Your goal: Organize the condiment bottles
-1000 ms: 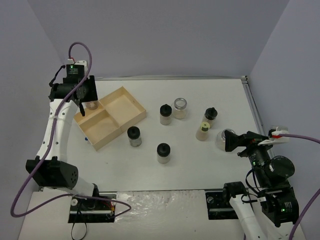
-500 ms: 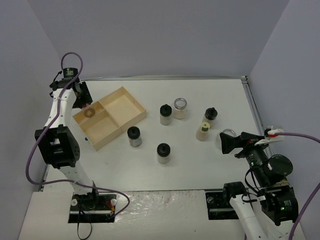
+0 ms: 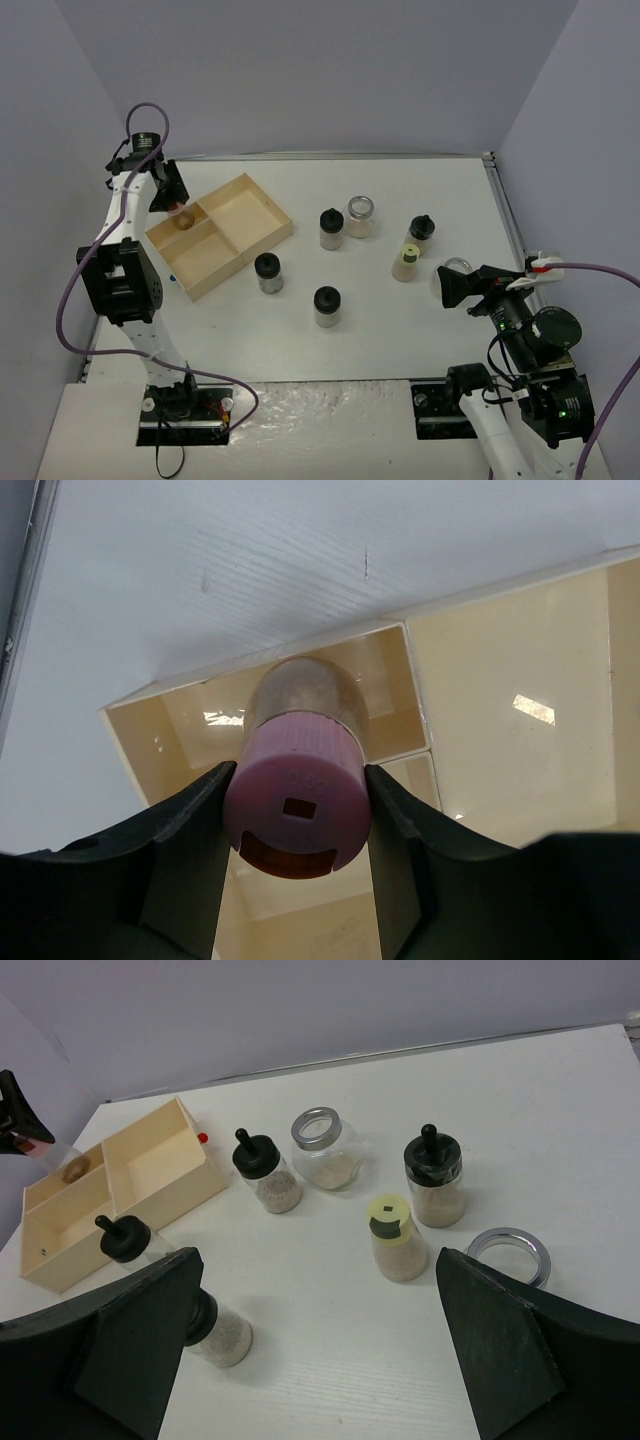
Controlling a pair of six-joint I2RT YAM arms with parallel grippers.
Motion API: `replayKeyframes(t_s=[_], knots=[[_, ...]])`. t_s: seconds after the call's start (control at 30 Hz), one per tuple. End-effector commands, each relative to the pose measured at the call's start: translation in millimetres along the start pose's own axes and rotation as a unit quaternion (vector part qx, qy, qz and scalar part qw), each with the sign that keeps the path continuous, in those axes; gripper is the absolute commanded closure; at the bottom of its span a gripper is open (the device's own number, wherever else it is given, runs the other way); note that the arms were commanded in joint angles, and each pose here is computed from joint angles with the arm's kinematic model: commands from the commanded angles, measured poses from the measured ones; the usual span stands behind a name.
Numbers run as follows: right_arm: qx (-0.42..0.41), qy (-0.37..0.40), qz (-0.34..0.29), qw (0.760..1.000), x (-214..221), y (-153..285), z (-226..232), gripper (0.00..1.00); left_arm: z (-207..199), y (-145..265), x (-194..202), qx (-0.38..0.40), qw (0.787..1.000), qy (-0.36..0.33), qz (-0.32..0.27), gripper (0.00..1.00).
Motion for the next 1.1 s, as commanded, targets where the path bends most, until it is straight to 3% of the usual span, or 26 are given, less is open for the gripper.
replayKeyframes(t_s=[0.0, 0.4, 0.6, 0.87, 1.07], knots=[[-0.005, -0.001, -0.019, 1.0, -6, -6, 1, 0.0, -20, 20, -22, 0.032, 0.998, 0.007, -0.055, 1.0], [-0.003, -0.005, -0.017, 1.0, -4, -5, 1, 0.0, -32, -7, -13, 0.004, 0.999, -0.01, -0.035, 0.98], [-0.002, -0.007, -0.017, 1.0, -4, -5, 1, 0.0, -36, -18, -6, 0.006, 0.999, -0.013, -0.028, 0.57], [0.001, -0.009, -0.016, 1.0, -3, -5, 0, 0.0, -39, -22, 0, 0.013, 1.0, -0.009, -0.023, 0.23], [0.036, -0.028, -0.017, 0.999, -4, -7, -5, 0.0, -36, -1, 0, 0.018, 0.999, -0.008, -0.031, 0.1]])
Point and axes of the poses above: each gripper's point midway between its finger pads, its own y axis back along the fingers, its own z axis along the line the jaws close on, x = y × z, the point moved 8 cm from there along y, back along the fingers, and after that the axes turned 5 degrees about y, right-handed, at the moved point
